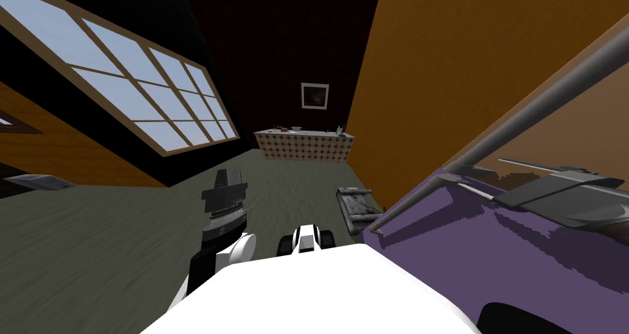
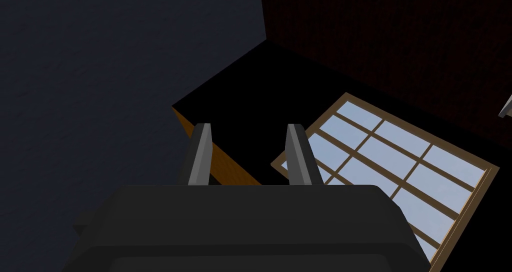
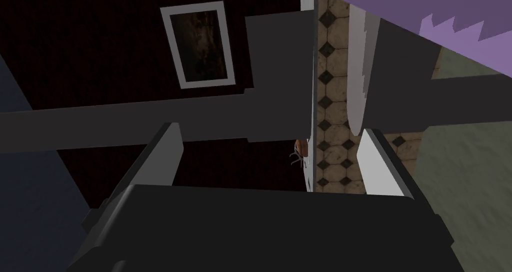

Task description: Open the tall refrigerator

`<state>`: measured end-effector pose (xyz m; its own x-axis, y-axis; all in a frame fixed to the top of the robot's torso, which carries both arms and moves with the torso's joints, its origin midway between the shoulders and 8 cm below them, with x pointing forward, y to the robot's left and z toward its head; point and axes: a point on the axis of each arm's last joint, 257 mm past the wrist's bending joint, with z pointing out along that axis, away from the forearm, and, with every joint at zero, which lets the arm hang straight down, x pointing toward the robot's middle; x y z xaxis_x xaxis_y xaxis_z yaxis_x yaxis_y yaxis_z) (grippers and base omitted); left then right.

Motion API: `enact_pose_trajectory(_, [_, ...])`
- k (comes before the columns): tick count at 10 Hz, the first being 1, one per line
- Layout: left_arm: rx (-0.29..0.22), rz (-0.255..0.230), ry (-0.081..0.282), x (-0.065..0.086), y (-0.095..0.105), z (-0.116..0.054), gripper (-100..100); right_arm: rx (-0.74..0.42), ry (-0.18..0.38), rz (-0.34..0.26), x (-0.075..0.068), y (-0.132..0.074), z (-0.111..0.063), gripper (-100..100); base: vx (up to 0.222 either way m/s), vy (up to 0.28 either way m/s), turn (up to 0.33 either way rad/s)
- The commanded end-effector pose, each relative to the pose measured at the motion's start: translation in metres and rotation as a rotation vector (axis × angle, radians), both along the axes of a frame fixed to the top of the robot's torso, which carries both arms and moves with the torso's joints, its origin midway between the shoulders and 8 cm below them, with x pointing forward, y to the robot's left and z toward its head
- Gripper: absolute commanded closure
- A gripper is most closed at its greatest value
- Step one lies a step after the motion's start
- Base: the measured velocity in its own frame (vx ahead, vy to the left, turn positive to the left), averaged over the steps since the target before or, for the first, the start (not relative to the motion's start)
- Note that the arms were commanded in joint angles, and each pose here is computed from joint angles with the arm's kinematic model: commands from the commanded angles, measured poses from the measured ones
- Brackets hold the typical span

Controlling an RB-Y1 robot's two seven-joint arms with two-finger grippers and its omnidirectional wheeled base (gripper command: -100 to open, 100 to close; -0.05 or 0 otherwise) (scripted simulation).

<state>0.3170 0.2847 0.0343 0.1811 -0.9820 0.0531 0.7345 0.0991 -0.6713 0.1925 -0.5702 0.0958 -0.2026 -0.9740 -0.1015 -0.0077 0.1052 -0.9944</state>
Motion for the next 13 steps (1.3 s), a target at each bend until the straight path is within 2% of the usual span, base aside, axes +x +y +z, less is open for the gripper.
enact_pose_trajectory(1, [0.0, 0.0, 0.0, 0.0, 0.0, 0.0, 0, 0.072, -0.013, -0.025, -0.001, -0.012, 0.002, -100, 0.024, -0.055, 0.01])
enact_pose_trajectory(4, [0.0, 0.0, 0.0, 0.0, 0.0, 0.0, 0, 0.078, -0.012, -0.023, 0.0, -0.011, 0.002, -100, 0.011, -0.02, 0.0])
enact_pose_trajectory(5, [0.0, 0.0, 0.0, 0.0, 0.0, 0.0, 0, 0.077, -0.012, -0.023, 0.0, -0.011, 0.002, 100, 0.0, 0.0, 0.0])
enact_pose_trajectory(6, [0.0, 0.0, 0.0, 0.0, 0.0, 0.0, 0, 0.079, -0.011, 0.055, 0.014, 0.017, 0.004, 100, -0.096, 0.08, -0.032])
enact_pose_trajectory(7, [0.0, 0.0, 0.0, 0.0, 0.0, 0.0, 0, 0.079, -0.011, 0.055, 0.014, 0.017, 0.004, 100, -0.125, 0.111, 0.023])
enact_pose_trajectory(13, [0.0, 0.0, 0.0, 0.0, 0.0, 0.0, 0, 0.079, -0.002, 0.286, 0.044, 0.104, 0.007, 100, -0.125, 0.116, 0.01])
